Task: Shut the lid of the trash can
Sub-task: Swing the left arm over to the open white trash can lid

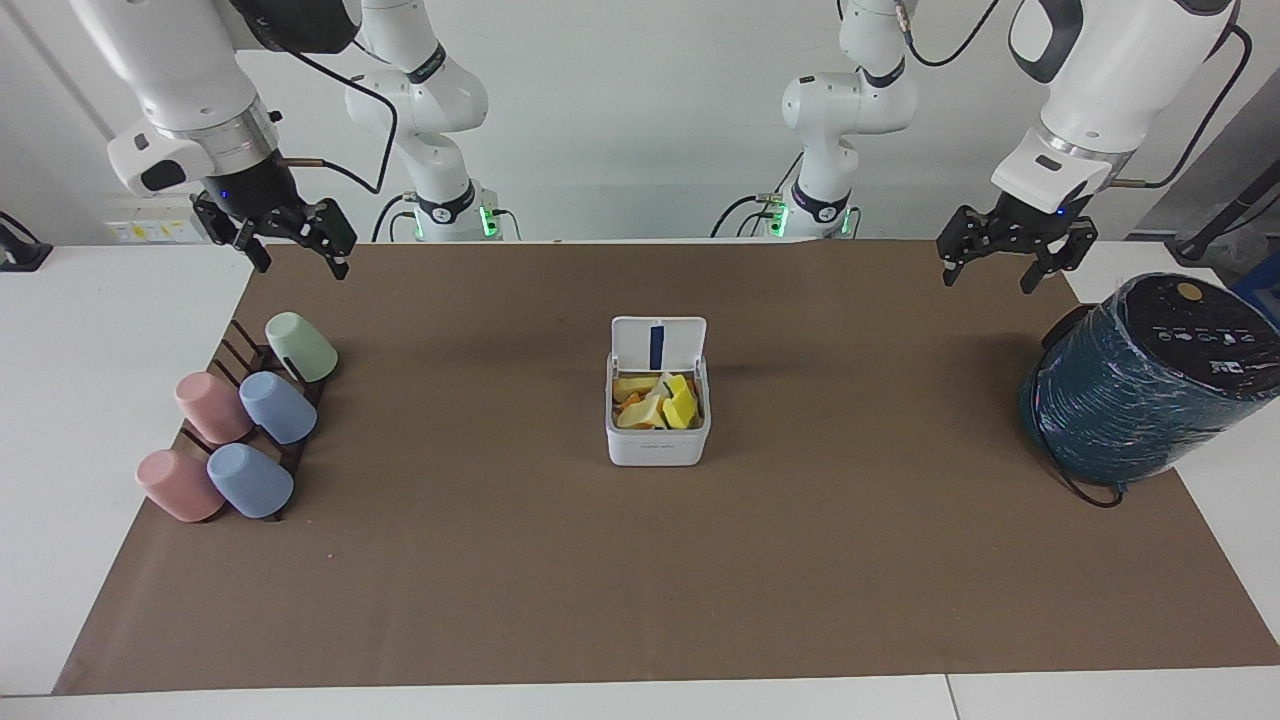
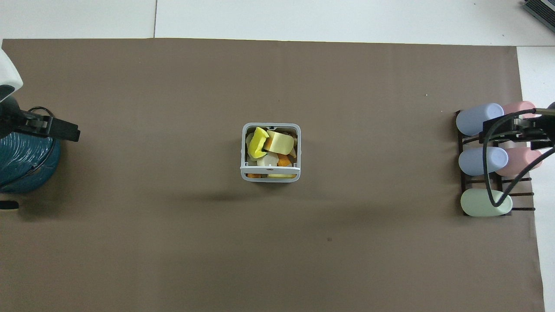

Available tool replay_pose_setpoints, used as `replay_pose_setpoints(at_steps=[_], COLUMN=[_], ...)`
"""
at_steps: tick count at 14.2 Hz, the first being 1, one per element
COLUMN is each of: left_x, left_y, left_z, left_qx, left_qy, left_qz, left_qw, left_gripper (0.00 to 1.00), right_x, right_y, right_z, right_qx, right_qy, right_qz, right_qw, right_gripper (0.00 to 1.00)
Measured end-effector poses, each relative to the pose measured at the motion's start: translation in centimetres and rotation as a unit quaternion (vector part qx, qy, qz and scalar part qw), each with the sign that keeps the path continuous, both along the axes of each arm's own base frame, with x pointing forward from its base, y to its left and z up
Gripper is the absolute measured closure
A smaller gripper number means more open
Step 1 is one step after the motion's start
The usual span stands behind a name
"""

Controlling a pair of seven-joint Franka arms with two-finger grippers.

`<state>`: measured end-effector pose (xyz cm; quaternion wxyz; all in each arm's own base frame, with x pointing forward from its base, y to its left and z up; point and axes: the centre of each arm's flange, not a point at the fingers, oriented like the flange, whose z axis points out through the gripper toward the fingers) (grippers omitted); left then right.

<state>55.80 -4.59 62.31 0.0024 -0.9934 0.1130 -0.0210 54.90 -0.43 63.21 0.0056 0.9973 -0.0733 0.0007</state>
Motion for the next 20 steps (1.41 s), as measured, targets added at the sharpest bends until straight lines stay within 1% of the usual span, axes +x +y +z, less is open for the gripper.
replay_pose_setpoints(at_steps=[7,10,12,14,20], left_x=[0.0,-0.1,-0.3,-1.1,-5.4], left_y=[-0.1,-1.3,-3.8,-7.4,-19.0], left_z=[0.0,0.0,-0.3,-1.5,-5.6], left_qx=[0.0,0.0,-0.001,-0.005,-0.016], left_qy=[0.0,-0.001,-0.007,-0.017,-0.024], left_qz=[-0.001,-0.009,-0.02,-0.027,-0.025], left_qw=[1.0,1.0,1.0,0.999,0.999], left_gripper=[0.0,0.0,0.0,0.0,0.0], right_x=[0.0,0.0,0.0,0.0,0.0], right_y=[0.1,0.1,0.1,0.1,0.1], right_z=[0.0,0.0,0.0,0.0,0.0], right_qx=[0.0,0.0,0.0,0.0,0.0], right_qy=[0.0,0.0,0.0,0.0,0.0], right_qz=[0.001,0.001,0.001,0.001,0.001], right_qw=[1.0,1.0,1.0,1.0,1.0], right_gripper=[0.0,0.0,0.0,0.0,0.0])
